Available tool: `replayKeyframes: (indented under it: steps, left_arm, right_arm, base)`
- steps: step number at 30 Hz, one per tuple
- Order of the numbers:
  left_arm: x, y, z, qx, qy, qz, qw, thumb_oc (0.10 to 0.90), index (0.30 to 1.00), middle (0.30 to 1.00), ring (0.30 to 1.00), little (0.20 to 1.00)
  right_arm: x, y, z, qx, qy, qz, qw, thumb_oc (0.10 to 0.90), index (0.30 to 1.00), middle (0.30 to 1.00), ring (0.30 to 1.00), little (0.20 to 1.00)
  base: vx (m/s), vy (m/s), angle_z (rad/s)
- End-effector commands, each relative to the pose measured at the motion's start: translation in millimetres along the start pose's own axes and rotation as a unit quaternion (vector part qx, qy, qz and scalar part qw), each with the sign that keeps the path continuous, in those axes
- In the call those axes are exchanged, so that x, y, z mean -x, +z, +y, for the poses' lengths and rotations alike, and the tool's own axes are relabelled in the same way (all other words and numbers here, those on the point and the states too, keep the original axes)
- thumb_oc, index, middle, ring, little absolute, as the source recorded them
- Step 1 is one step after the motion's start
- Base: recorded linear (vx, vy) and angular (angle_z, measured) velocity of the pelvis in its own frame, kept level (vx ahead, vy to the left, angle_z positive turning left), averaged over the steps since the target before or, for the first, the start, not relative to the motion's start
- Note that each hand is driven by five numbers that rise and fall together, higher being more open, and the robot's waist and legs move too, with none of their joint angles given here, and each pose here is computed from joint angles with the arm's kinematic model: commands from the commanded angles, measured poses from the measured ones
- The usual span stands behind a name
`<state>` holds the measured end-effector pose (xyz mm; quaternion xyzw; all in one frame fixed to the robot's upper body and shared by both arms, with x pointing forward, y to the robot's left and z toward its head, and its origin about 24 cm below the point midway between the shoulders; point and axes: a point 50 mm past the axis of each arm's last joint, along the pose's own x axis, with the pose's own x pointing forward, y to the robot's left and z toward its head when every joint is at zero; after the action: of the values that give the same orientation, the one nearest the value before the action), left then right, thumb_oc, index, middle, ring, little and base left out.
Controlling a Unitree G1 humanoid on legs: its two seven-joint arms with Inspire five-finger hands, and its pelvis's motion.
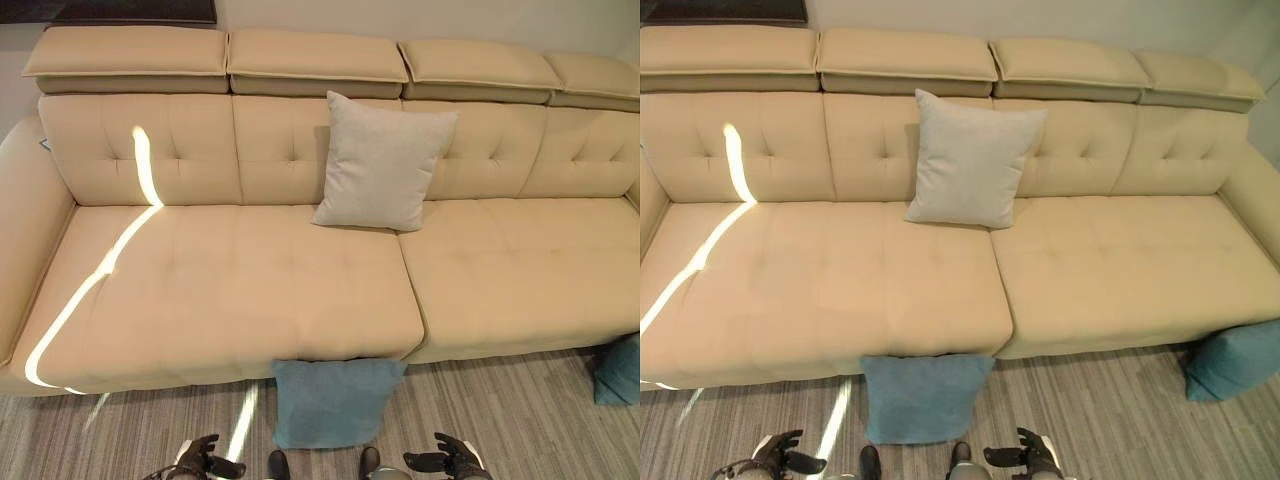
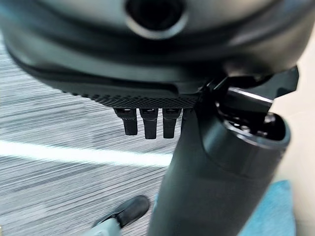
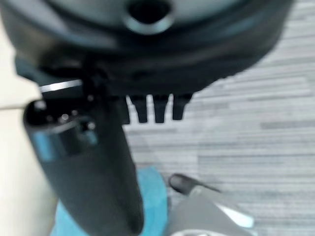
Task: Pick up all the scattered cushions and arrange them neatly on the sofa.
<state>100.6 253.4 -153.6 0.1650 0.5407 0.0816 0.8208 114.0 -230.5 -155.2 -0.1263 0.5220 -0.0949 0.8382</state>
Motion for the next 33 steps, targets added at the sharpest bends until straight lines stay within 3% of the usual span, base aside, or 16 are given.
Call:
replayKeyframes:
  steps: [1, 8, 12, 17, 22, 31, 32, 33]
  left_arm:
    - [-4, 30, -3, -0.003, 0.002, -0.044, 0.999, 0.8, 0.9, 0.9, 0.9, 0.9]
    - [-5, 66, -2, 0.045, 0.021, -0.101, 0.994, 0.8, 0.9, 0.9, 0.9, 0.9]
    - [2, 128, 12, 0.121, 0.062, -0.206, 0.969, 0.8, 0.9, 0.9, 0.9, 0.9]
    - [11, 156, 14, 0.178, 0.078, -0.256, 0.947, 0.8, 0.9, 0.9, 0.9, 0.9]
    - [19, 184, 15, 0.235, 0.082, -0.292, 0.923, 0.8, 0.9, 0.9, 0.9, 0.9]
    - [41, 240, 19, 0.233, 0.07, -0.371, 0.896, 0.8, 0.9, 0.9, 0.9, 0.9]
    - [58, 272, 17, 0.219, 0.062, -0.417, 0.88, 0.8, 0.9, 0.9, 0.9, 0.9]
    - [62, 279, 16, 0.217, 0.06, -0.427, 0.876, 0.8, 0.9, 0.9, 0.9, 0.9]
  right_arm:
    - [-1, -1, -24, 0.023, -0.038, -0.004, 0.999, 0.8, 0.9, 0.9, 0.9, 0.9]
    - [-4, 16, -33, 0.017, -0.061, -0.036, 0.997, 0.8, 0.9, 0.9, 0.9, 0.9]
    - [-5, 78, -39, -0.013, -0.085, -0.136, 0.987, 0.8, 0.9, 0.9, 0.9, 0.9]
    - [2, 128, -40, -0.037, -0.105, -0.215, 0.97, 0.8, 0.9, 0.9, 0.9, 0.9]
    - [22, 195, -40, -0.091, -0.118, -0.328, 0.933, 0.8, 0.9, 0.9, 0.9, 0.9]
    - [56, 264, -39, -0.131, -0.117, -0.436, 0.882, 0.8, 0.9, 0.9, 0.9, 0.9]
    - [75, 294, -34, -0.159, -0.103, -0.478, 0.858, 0.8, 0.9, 0.9, 0.9, 0.9]
    - [78, 299, -31, -0.162, -0.098, -0.484, 0.855, 0.8, 0.9, 0.9, 0.9, 0.9]
  base:
    - [-0.08, -0.146, 0.05]
    - [-0.12, -0.123, 0.18]
    - [-0.33, -0.053, 0.08]
    - [-0.14, 0.046, -0.03]
    - [-0.11, 0.043, 0.01]
    - [-0.03, 0.015, 0.0]
    - [0.0, 0.0, 0.0]
    - [0.0, 0.0, 0.0]
